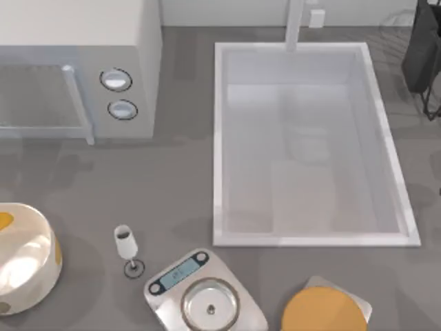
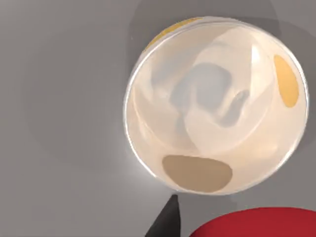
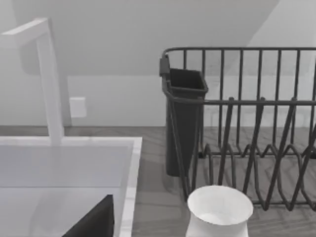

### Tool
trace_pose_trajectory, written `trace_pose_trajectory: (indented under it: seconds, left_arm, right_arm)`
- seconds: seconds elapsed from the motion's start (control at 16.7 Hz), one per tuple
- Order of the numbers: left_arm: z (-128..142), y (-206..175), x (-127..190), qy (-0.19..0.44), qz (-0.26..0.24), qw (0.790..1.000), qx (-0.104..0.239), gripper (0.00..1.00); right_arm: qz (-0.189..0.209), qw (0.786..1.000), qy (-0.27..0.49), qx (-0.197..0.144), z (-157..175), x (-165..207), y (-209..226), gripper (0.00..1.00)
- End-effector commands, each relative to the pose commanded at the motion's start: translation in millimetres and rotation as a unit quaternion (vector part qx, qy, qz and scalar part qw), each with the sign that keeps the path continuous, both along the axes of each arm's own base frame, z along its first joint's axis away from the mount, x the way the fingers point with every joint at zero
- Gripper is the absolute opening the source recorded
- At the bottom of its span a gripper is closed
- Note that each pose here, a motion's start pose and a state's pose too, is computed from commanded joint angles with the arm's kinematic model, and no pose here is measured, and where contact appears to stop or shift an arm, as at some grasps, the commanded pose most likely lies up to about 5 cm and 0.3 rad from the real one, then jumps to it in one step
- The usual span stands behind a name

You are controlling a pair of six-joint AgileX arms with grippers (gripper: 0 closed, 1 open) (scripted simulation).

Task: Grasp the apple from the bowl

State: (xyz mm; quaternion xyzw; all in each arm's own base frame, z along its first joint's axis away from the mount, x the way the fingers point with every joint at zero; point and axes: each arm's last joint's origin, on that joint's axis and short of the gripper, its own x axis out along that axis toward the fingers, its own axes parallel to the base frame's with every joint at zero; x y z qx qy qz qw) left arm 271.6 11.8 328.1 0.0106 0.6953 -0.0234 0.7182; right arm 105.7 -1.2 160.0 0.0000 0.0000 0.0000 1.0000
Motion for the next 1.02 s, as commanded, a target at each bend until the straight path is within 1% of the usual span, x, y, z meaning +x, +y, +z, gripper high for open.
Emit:
trace_pose_trajectory:
  seconds: [0.12,0.24,0.48,0.66,0.78,0.9,1.02]
  left_arm:
    - [27,0,-12,-0.008,0.000,1.000,0.000,0.00]
    - [43,-1,-21,-0.014,0.000,1.000,0.001,0.00]
    - [47,-1,-23,-0.016,0.000,1.000,0.001,0.00]
    - [44,-3,-18,-0.012,0.002,1.000,0.001,0.00]
    - [34,-18,-3,-0.005,0.002,1.000,0.000,0.00]
    - [19,-46,14,0.002,0.004,1.000,0.001,0.00]
    - [-1,-86,29,0.009,0.009,1.000,0.002,0.00]
  right_arm:
    - [0.000,1.000,0.000,0.000,0,0,0,1.00]
    - [0.000,1.000,0.000,0.000,0,0,0,1.00]
    - [0.000,1.000,0.000,0.000,0,0,0,1.00]
    - [0.000,1.000,0.000,0.000,0,0,0,1.00]
    - [0.000,1.000,0.000,0.000,0,0,0,1.00]
    - [0.000,1.000,0.000,0.000,0,0,0,1.00]
    - [0.000,1.000,0.000,0.000,0,0,0,1.00]
